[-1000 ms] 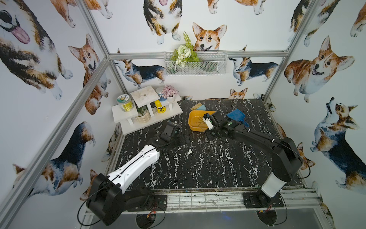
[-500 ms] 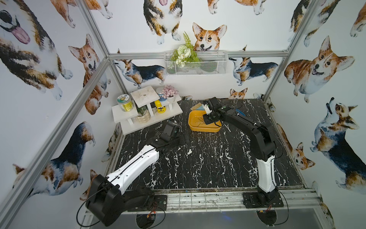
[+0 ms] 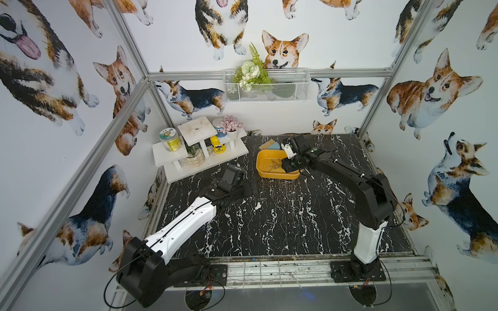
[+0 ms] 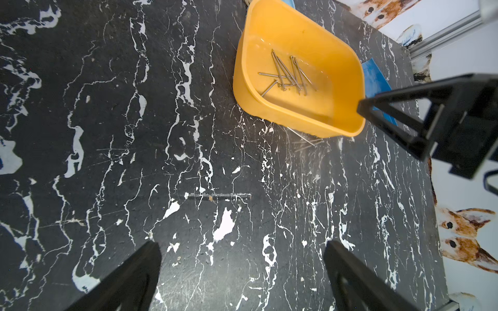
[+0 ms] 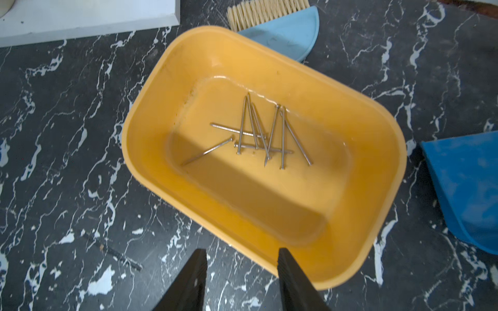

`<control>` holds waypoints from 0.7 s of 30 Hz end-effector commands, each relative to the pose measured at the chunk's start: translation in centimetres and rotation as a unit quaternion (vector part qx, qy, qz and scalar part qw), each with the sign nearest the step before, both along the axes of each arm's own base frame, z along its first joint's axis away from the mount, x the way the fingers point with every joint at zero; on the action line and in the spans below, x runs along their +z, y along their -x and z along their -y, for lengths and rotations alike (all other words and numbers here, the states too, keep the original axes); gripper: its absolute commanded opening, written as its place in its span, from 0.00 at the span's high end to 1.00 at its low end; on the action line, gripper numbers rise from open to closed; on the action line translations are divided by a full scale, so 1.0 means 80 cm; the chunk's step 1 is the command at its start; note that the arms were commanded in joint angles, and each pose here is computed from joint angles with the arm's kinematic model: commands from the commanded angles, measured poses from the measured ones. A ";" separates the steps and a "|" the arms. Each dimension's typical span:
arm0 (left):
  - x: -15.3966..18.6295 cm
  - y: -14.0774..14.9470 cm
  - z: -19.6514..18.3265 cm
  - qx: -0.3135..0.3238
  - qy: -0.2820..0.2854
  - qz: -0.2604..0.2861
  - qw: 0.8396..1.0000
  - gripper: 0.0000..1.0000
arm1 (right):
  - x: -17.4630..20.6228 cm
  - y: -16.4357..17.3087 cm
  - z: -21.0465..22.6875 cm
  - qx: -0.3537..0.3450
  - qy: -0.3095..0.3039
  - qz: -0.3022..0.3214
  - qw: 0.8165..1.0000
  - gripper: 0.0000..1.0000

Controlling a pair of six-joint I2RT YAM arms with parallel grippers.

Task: Put the nails on the desktop into the storage box
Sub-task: Place the nail in the storage box, then adjust the storage box at the center of the board.

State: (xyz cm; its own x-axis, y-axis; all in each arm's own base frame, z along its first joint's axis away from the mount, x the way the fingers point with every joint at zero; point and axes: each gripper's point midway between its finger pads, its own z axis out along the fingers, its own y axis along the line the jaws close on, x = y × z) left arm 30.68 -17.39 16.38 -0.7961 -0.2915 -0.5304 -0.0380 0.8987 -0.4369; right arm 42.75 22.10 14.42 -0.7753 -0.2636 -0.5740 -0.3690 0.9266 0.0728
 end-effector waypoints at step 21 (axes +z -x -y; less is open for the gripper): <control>0.006 -0.044 0.042 -0.033 0.035 0.033 0.998 0.00 | -0.046 0.119 0.051 -0.053 -0.063 -0.014 0.996 0.55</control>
State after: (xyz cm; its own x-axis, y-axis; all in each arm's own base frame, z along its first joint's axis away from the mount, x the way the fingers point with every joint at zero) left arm 33.17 -19.91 15.59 -0.7997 -0.2816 -0.5303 0.0078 0.8782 -0.4782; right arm 32.49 17.37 9.91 -0.8312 -0.1390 -0.5383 -0.2678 0.9486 0.1686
